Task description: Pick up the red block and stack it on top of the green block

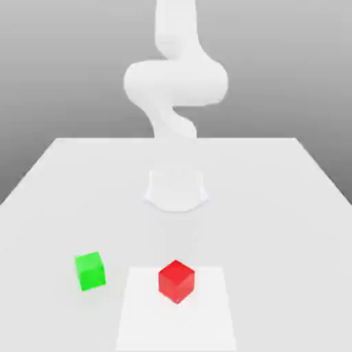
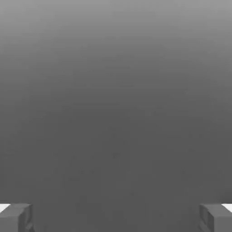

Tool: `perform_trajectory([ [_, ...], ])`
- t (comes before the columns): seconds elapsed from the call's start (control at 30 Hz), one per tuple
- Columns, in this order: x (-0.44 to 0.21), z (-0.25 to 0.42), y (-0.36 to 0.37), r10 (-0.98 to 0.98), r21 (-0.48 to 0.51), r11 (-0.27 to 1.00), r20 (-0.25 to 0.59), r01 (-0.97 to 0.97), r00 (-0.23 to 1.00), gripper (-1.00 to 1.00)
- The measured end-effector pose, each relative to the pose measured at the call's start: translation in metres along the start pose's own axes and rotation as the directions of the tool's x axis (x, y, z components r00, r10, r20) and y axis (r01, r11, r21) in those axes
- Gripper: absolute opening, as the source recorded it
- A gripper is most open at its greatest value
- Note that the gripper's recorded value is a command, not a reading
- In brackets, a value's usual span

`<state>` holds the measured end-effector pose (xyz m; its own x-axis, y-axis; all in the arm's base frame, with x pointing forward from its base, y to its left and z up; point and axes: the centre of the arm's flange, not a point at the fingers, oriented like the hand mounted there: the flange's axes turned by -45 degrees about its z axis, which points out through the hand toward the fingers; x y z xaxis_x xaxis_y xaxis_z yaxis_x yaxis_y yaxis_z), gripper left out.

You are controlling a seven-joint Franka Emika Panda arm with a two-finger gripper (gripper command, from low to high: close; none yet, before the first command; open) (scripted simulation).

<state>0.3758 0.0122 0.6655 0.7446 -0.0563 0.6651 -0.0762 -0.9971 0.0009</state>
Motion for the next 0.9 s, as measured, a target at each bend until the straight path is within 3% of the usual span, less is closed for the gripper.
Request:
perform_trajectory([
  [0.47, -0.145, 0.258, 0.004, 0.335, -0.256, 0.933, 0.362, -0.253, 0.87, 0.0],
  [0.77, -0.279, 0.33, 0.013, 0.567, -0.381, 0.823, 0.506, -0.421, 0.65, 0.0],
  [0.9, -0.305, 0.341, 0.01, 0.611, -0.4, 0.792, 0.521, -0.461, 0.596, 0.0],
])
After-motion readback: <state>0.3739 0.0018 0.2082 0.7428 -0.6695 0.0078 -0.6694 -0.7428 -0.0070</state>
